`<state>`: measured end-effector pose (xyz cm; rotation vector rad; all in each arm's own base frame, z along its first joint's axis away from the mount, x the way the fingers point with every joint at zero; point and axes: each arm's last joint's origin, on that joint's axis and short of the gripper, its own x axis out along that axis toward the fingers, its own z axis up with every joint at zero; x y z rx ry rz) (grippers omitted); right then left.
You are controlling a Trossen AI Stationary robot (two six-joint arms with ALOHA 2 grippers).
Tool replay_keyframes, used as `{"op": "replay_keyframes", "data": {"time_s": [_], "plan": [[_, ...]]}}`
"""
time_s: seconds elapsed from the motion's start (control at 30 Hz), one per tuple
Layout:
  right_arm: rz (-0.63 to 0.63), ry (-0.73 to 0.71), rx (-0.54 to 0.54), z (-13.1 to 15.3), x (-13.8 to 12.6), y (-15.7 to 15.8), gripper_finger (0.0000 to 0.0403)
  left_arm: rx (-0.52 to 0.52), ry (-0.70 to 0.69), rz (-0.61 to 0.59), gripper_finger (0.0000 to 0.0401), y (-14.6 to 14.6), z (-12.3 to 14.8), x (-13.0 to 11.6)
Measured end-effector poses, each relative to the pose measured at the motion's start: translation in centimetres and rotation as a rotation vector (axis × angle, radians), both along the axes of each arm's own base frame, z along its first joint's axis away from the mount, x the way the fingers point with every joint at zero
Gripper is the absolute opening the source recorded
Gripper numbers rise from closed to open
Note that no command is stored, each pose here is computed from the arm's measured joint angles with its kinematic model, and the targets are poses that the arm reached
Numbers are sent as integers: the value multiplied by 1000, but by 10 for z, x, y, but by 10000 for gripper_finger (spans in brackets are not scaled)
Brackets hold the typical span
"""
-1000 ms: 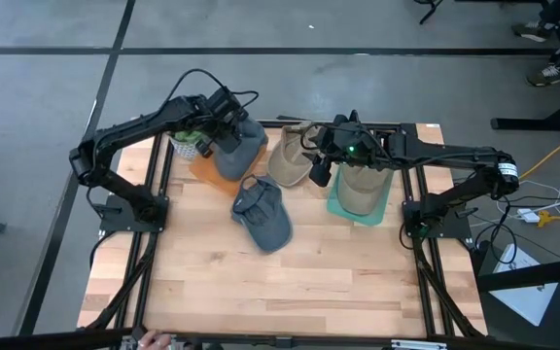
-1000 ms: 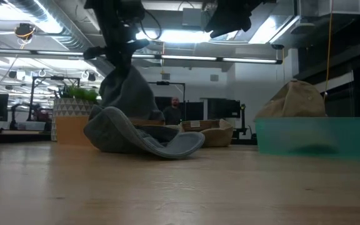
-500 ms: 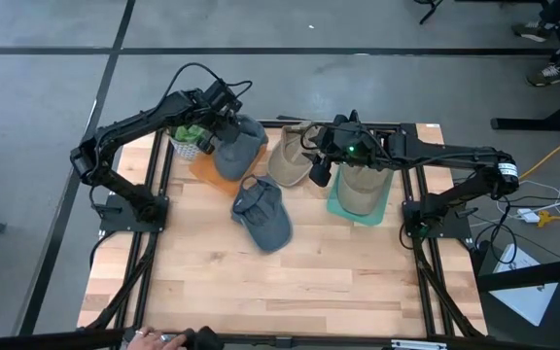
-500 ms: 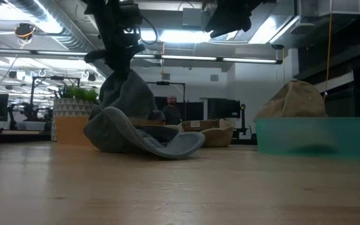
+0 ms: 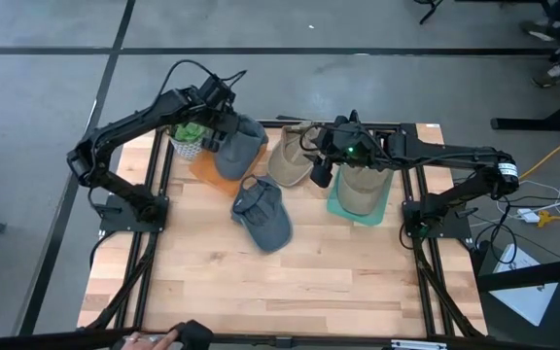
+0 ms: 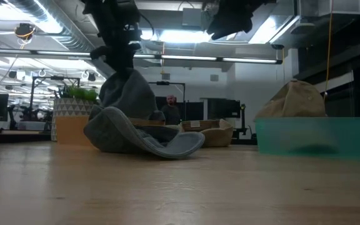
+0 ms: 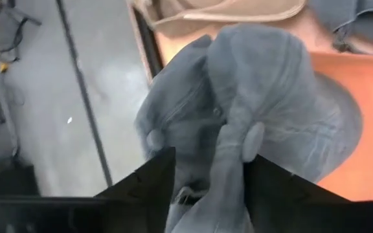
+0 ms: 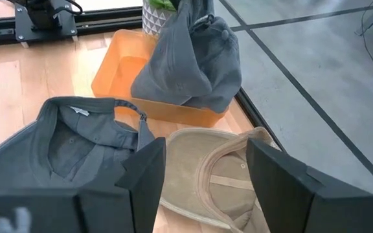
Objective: Pick & Place hat
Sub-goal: Put the gray cap into the orange bin
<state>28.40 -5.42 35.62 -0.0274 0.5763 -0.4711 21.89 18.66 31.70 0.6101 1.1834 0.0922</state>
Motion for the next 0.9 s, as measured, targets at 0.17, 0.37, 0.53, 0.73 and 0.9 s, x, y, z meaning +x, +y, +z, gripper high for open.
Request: {"op": "replay_keyframes", "data": {"time_s": [0.17, 0.37, 0.53, 0.73, 0.9], "plan": [[0, 26, 4, -2, -1, 0, 212, 43, -58, 60, 195, -9, 17, -11], [-13, 22, 23, -3, -2, 0, 212, 64, -327, 193, 203, -32, 54, -28], [-81, -29, 108, -3, -2, -2, 212, -143, -628, 249, 192, -61, 82, -43], [-121, -54, 151, -3, -3, -6, 212, -432, -634, 242, 94, -90, 83, -57], [-114, -52, 156, -3, -4, -9, 212, -439, -435, 297, 10, -93, 64, -52]]}}
